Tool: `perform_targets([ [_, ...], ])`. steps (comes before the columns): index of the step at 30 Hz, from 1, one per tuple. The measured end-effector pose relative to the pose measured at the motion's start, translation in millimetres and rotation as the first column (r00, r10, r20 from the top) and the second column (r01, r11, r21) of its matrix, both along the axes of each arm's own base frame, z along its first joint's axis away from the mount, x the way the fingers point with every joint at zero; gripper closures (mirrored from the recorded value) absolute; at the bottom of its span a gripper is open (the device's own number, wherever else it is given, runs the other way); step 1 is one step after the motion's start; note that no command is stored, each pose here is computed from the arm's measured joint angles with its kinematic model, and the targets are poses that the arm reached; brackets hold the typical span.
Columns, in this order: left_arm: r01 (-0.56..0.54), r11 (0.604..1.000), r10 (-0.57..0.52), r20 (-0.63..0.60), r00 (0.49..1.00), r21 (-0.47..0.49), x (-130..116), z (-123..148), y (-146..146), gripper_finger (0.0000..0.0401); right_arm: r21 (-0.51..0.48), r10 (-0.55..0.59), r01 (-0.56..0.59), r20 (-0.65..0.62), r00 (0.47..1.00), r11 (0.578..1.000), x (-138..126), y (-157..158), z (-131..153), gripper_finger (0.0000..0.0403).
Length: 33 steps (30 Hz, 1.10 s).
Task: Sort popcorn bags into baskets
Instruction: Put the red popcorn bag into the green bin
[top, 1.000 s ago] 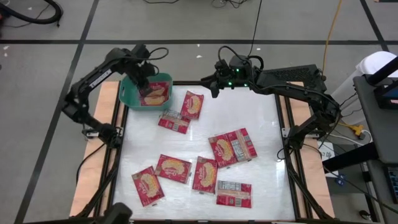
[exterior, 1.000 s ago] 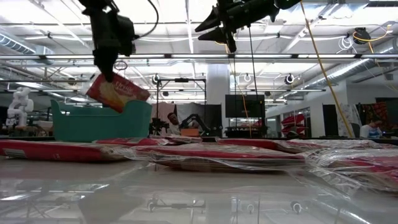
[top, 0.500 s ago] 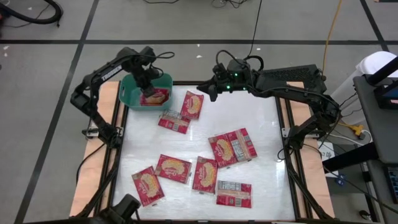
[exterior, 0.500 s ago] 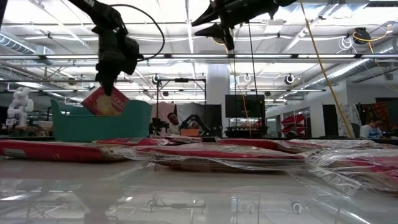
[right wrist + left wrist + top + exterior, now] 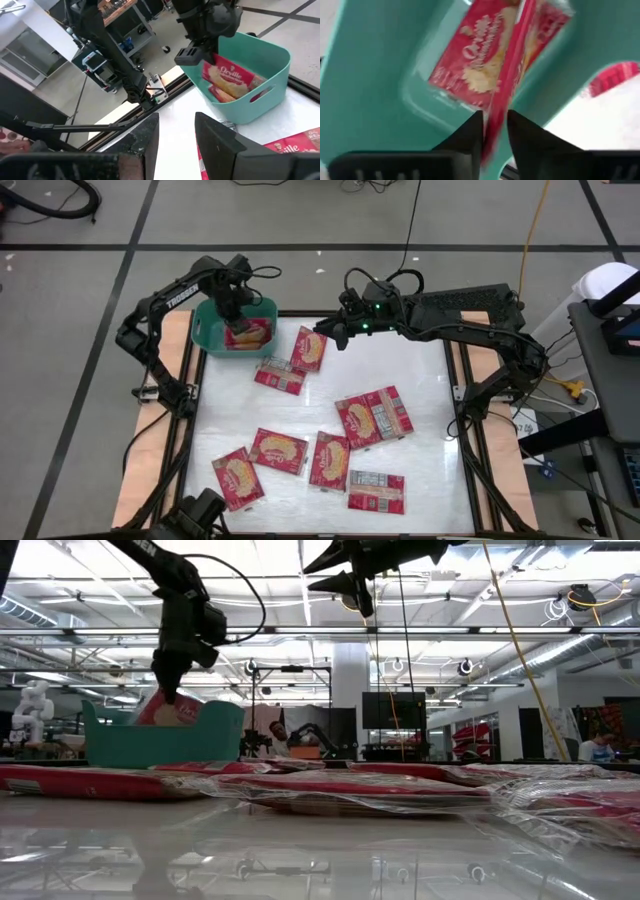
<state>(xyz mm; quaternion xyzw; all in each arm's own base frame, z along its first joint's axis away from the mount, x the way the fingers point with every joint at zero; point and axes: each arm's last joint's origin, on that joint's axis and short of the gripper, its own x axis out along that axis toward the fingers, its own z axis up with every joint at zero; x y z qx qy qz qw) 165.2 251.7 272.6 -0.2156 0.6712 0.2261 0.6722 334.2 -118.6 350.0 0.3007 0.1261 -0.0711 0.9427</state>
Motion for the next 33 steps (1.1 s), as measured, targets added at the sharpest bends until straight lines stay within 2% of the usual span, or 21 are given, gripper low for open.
perform_targets([
  [8, -0.089, 0.996, 0.09, -0.034, 0.995, 0.03, -1, 0, 1, 0.0197, -0.005, 0.004, -0.004, -0.001, 1.0, 1.0, 0, 0, 0, 0.0282],
  [13, -0.191, 0.98, 0.193, 0.028, 0.981, -0.064, 0, 1, -4, 0.0163, 0.065, 0.038, -0.035, -0.043, 0.998, 0.997, -2, 5, -4, 0.0282],
  [16, -0.239, 0.962, 0.252, 0.084, 0.964, -0.133, 1, 7, -11, 0.0164, 0.162, 0.038, -0.015, -0.145, 0.989, 0.987, -10, 8, -9, 0.0282],
  [18, -0.243, 0.959, 0.263, 0.136, 0.955, -0.146, 3, 14, -17, 0.0172, 0.202, 0.038, 0.012, -0.241, 0.97, 0.979, -21, 12, -13, 0.0282],
  [21, -0.218, 0.97, 0.238, 0.224, 0.945, -0.109, 8, 28, -28, 0.019, 0.227, 0.028, 0.068, -0.394, 0.919, 0.971, -37, 19, -19, 0.0282],
  [27, -0.151, 0.989, 0.135, 0.398, 0.908, 0.007, 19, 59, -56, 0.0225, 0.278, 0.093, 0.126, -0.657, 0.748, 0.952, -62, 31, -37, 0.0274],
  [33, -0.075, 0.994, 0.025, 0.489, 0.872, 0.083, 29, 78, -82, 0.0237, 0.291, 0.132, 0.13, -0.731, 0.67, 0.948, -70, 36, -60, 0.0238],
])
